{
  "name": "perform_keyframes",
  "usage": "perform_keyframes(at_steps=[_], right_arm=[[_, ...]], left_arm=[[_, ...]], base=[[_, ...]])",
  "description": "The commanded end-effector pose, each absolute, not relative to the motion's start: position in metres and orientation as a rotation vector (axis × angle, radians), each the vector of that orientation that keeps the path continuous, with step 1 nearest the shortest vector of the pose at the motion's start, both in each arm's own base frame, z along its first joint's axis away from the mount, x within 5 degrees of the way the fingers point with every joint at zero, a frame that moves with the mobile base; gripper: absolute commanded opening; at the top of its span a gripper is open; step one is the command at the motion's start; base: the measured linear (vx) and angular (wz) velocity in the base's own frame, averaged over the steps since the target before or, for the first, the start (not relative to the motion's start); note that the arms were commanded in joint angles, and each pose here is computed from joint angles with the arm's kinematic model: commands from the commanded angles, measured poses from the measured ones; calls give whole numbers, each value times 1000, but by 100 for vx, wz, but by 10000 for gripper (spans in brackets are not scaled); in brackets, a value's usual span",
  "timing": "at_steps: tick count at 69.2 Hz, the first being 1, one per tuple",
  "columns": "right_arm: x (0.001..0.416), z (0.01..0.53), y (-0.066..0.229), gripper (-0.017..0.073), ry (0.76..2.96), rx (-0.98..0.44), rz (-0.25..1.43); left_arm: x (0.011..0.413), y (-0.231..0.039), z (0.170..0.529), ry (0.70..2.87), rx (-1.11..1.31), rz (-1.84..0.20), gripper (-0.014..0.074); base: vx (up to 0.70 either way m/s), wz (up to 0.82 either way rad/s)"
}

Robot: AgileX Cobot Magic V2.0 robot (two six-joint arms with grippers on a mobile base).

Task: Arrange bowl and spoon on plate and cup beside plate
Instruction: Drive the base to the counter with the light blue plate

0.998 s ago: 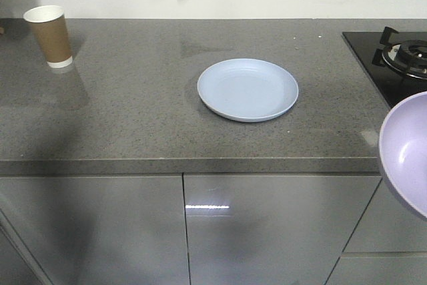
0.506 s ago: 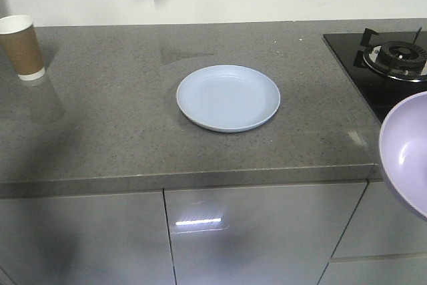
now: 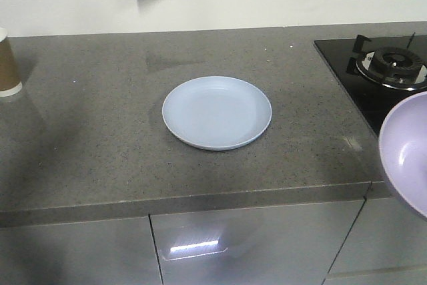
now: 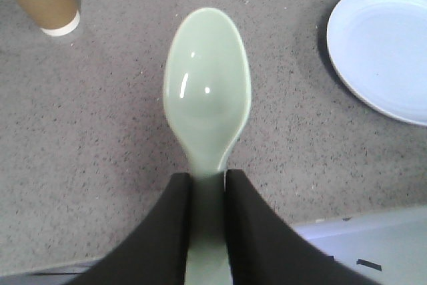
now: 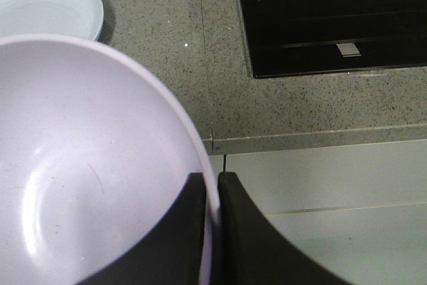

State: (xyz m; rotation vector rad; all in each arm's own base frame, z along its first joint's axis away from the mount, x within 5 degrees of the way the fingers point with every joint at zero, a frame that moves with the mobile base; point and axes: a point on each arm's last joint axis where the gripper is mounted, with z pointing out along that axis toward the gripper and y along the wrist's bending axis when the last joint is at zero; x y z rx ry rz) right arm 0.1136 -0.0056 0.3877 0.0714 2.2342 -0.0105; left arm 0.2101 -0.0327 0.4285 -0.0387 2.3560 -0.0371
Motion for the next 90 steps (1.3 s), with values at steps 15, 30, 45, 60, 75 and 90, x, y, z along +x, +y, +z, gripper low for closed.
perform_keyframes(at_steps=[15, 30, 45, 60, 75, 90], right_arm=[[116, 400, -6, -3, 2142, 74, -15], [116, 400, -6, -3, 2142, 74, -15], [116, 400, -6, -3, 2141, 74, -15], [116, 400, -6, -3, 2143, 74, -15], [116, 400, -6, -3, 2143, 74, -15], [116, 400, -6, -3, 2143, 74, -15]], left_arm=[[207, -33, 444, 2262, -32, -58, -6], [207, -33, 444, 2262, -32, -58, -6], [207, -33, 444, 2262, -32, -58, -6], [207, -33, 444, 2262, -32, -58, -6], [207, -33, 444, 2262, -32, -58, -6], [207, -33, 444, 2262, -32, -58, -6]], base=[[13, -5], [14, -3], [15, 0], [15, 4], [14, 7], [12, 8]])
